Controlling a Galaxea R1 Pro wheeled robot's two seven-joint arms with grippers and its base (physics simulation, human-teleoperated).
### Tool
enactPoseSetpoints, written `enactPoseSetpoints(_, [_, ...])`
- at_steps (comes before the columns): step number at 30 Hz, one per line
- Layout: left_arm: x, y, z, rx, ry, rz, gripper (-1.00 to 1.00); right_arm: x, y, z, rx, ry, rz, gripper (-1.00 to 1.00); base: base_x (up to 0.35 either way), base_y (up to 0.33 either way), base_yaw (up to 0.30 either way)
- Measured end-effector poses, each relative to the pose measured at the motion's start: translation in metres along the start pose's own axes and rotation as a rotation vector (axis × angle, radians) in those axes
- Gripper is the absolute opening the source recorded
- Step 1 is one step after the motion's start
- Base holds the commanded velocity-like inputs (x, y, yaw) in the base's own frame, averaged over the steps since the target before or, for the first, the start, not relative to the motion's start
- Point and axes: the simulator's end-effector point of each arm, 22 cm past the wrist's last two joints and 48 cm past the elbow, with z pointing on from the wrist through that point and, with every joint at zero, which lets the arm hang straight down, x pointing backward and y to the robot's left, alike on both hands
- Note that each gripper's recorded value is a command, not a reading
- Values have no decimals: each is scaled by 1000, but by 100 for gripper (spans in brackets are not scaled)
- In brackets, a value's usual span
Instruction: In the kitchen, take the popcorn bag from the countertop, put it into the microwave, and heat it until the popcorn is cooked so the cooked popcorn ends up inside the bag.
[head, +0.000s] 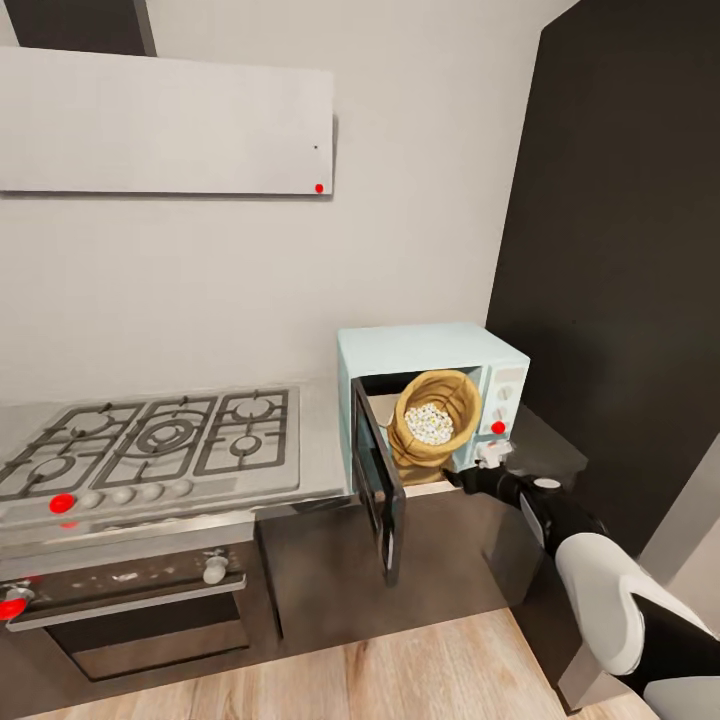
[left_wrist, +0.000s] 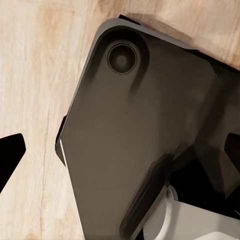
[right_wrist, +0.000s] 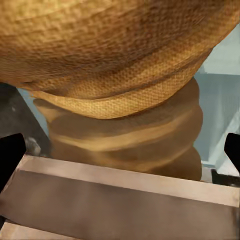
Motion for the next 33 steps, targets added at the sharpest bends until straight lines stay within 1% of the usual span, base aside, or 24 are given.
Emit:
enactPoseSetpoints(3, [0, 0, 0, 0, 0, 0, 100, -14, 8, 3, -5, -27, -11, 100, 0, 0, 0])
enactPoseSetpoints(6, [0, 0, 0, 0, 0, 0, 100, -19, 19, 7, -19, -36, -12, 100, 0, 0, 0])
enactPoseSetpoints(9, [0, 0, 0, 0, -1, 0, 100, -20, 25, 9, -26, -39, -11, 100, 0, 0, 0])
enactPoseSetpoints(10, [-1, 0, 0, 0, -1, 0, 100, -23, 25, 9, -26, -45, -13, 100, 0, 0, 0])
enactPoseSetpoints(12, [-1, 0, 0, 0, -1, 0, 100, -42, 23, 7, -13, -82, -29, 100, 0, 0, 0])
enactPoseSetpoints(14, [-1, 0, 0, 1, -1, 0, 100, -51, 26, 7, -12, -100, -35, 100, 0, 0, 0])
enactPoseSetpoints(20, [-1, 0, 0, 1, -3, -1, 100, -66, 22, 3, 4, -128, -49, 100, 0, 0, 0])
enactPoseSetpoints(25, [-1, -1, 0, 1, -3, -1, 100, -71, 22, 3, 9, -137, -54, 100, 0, 0, 0])
enactPoseSetpoints(29, [-1, -1, 0, 2, -3, 1, 100, -87, 48, 9, -17, -169, -52, 100, 84, 0, 0])
enactPoseSetpoints(33, [-1, -1, 0, 3, -4, 3, 100, -90, 56, 10, -26, -176, -50, 100, 291, 0, 0])
